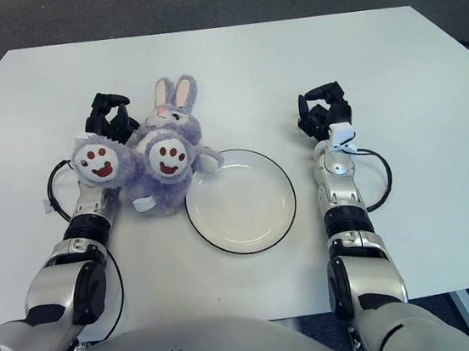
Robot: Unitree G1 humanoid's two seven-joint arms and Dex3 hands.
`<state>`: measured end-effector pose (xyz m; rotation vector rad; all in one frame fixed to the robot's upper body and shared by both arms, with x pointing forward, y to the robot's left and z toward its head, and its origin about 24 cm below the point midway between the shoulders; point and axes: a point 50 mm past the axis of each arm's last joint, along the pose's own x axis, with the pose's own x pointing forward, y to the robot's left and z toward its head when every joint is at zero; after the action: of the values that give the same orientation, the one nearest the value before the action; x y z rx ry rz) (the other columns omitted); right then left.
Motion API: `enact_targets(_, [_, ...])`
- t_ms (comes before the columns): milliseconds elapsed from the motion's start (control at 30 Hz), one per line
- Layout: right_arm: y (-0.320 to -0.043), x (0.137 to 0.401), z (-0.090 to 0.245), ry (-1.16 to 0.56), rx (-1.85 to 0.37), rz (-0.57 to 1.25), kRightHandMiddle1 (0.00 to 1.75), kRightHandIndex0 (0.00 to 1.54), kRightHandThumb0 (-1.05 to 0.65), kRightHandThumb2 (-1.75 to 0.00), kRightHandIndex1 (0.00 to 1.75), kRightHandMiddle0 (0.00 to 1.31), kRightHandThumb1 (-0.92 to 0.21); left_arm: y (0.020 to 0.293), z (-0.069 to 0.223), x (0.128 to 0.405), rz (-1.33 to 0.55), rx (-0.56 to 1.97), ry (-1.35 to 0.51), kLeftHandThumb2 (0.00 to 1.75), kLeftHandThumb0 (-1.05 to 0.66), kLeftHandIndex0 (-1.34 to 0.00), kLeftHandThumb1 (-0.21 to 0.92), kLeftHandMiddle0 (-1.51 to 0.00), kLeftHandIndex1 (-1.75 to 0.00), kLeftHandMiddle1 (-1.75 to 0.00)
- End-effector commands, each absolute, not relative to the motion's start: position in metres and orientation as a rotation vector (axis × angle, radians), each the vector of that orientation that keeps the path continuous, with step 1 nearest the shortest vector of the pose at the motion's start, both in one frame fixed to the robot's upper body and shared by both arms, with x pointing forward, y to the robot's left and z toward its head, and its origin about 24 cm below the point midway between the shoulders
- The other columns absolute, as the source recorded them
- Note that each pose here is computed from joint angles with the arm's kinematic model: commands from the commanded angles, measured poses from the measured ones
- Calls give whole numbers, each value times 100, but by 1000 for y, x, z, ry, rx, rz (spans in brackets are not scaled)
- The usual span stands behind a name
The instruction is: Put the doll into the plate.
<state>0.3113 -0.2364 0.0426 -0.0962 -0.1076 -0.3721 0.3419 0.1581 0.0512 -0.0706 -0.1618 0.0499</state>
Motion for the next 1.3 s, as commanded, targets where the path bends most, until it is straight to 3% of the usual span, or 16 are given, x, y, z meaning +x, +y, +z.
enact_targets(0, [-236, 285, -3, 87, -105, -384, 165, 87, -38, -67, 175, 39, -75, 163, 21, 327, 77, -78, -51, 69, -36, -28, 79, -75, -175, -175])
enact_targets(1267, [-237, 286, -4, 94, -119, -377, 165, 88, -38, -68, 175, 39, -74, 169, 29, 330, 68, -43, -88, 68, -36, -28, 79, -77, -175, -175])
